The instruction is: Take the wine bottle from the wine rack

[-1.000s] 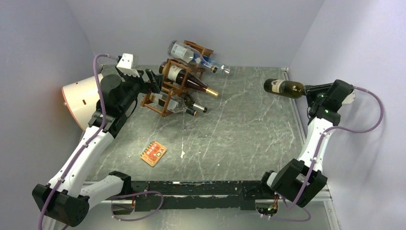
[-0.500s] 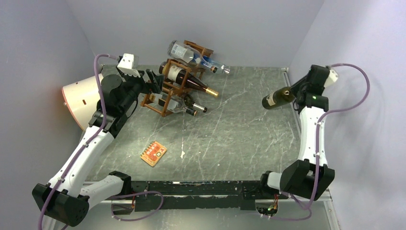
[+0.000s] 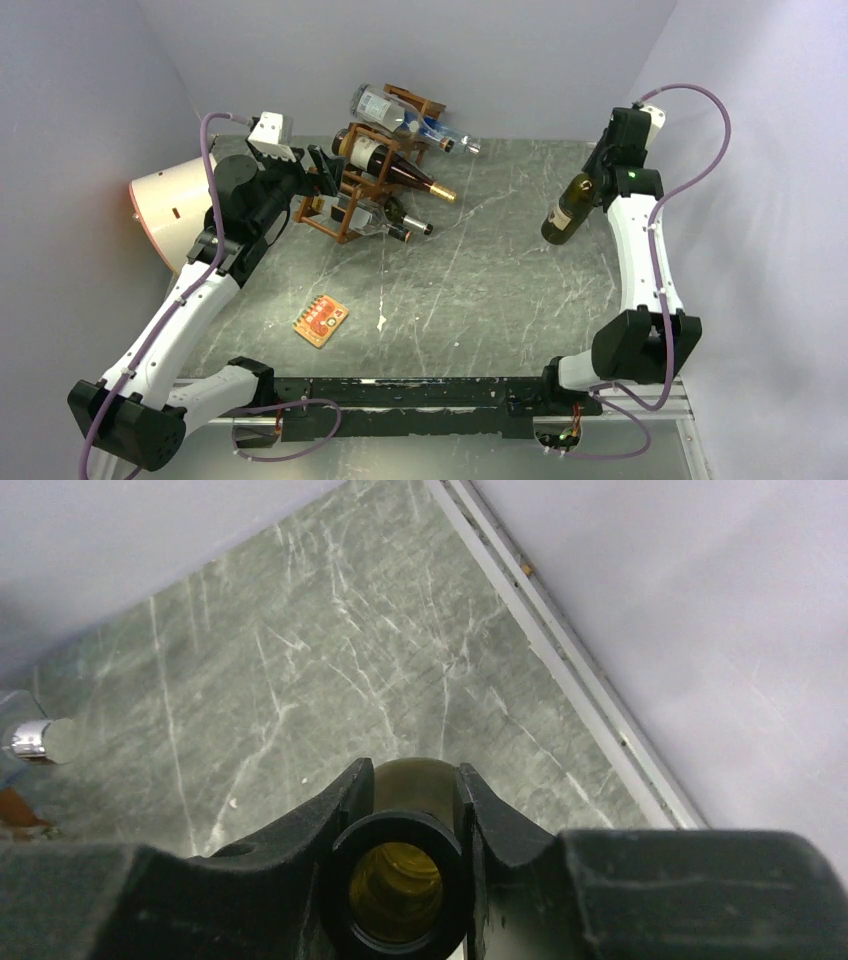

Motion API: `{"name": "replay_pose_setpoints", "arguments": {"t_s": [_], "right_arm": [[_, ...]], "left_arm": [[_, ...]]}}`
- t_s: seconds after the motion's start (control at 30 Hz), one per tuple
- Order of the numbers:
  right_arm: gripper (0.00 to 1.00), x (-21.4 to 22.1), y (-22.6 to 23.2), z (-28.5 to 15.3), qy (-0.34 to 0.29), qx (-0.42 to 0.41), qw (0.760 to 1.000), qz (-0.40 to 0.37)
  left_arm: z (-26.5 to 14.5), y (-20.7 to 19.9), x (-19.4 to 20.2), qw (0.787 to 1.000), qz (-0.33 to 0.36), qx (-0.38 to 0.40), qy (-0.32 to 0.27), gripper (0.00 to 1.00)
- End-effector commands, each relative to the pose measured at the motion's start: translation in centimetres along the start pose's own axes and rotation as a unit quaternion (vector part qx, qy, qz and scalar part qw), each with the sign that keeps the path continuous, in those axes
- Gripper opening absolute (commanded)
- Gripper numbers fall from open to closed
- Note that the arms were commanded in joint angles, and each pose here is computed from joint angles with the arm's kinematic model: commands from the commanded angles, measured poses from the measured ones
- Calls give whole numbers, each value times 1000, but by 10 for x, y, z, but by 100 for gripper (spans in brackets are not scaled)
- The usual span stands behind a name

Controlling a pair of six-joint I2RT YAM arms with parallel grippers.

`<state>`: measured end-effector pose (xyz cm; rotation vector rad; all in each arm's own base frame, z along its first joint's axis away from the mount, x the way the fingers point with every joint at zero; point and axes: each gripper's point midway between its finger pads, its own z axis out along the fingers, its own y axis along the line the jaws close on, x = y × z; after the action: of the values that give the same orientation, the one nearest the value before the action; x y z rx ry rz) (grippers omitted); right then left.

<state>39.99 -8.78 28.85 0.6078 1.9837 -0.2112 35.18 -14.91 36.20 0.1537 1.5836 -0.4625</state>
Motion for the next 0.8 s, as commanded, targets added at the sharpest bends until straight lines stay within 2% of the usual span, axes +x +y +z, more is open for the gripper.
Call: {"name": "replay_pose_setpoints", "arguments": {"t_s": [0.0, 0.23, 0.43, 0.77], "right_arm": [[0, -39, 14, 0, -52, -6, 998, -32], [0, -43, 28, 5, -79, -17, 995, -62], [0, -35, 28, 18, -76, -2, 993, -86], [0, -17, 33, 36, -72, -15, 994, -85]], "left_arm": [[0, -9, -12, 1000, 3, 15, -11, 99], [1, -9, -10, 1000, 3, 15, -10, 99], [1, -8, -10, 1000, 4, 14, -9, 99], [3, -7, -6, 1000, 4, 12, -4, 99]]}}
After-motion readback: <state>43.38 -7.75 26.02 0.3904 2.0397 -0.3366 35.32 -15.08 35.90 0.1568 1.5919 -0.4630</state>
